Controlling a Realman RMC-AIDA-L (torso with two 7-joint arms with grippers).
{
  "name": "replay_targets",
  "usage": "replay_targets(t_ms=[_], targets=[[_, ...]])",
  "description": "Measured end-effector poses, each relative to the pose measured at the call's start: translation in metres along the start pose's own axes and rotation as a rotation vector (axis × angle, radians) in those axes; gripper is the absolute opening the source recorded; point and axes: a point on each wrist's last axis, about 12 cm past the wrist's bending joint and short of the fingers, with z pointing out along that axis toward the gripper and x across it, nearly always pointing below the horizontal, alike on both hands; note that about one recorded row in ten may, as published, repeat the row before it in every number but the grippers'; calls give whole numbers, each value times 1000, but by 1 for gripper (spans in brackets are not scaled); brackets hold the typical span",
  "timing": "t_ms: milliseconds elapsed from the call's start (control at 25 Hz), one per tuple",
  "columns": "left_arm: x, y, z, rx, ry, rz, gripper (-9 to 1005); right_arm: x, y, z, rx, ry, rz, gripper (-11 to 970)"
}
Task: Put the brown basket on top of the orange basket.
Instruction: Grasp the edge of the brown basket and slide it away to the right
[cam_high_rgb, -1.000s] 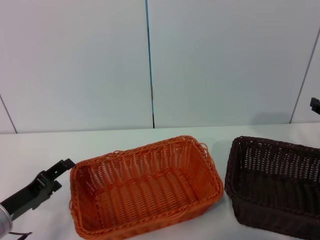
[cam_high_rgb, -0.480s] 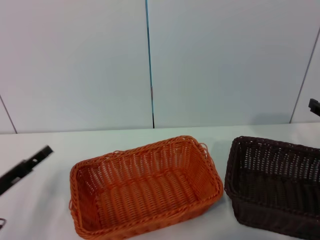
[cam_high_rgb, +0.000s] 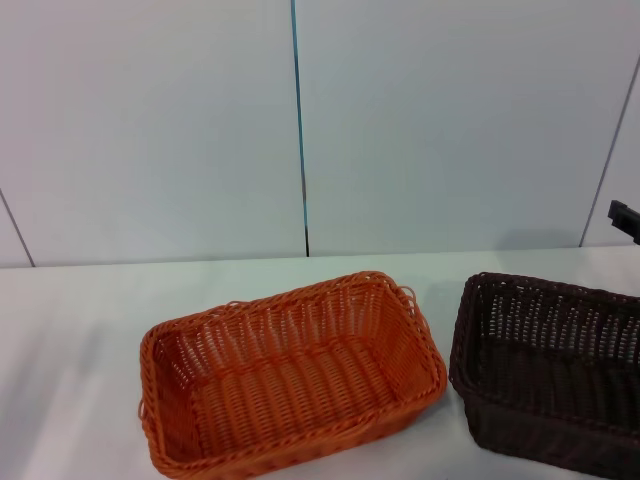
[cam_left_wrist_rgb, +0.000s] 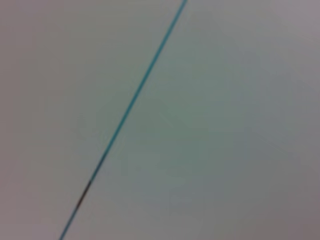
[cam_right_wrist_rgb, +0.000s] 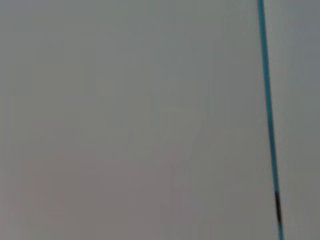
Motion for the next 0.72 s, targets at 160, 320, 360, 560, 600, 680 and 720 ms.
replay_targets(t_ms=[160,320,360,560,600,680,720], targets=[[-13,7,-2,-8,-43,-20,911,0,-3,-2,36,20,45,560],[-22,15,-10,-30,-126,-97,909,-2,-2,-8,70,39,96,561],[-23,17,-11,-34,-128,-97,908,-3,-1,-10,75,41,102,561],[-24,25,-16,-63,-123,-85,905,1,7,-25,84,58,154,562],[-24,27,-17,-70,-123,-86,906,3,9,-29,80,57,165,562],[-25,30,-20,-80,-123,-85,906,8,12,-38,69,47,175,563],[-25,31,-21,-83,-123,-84,906,11,13,-42,59,36,173,563]])
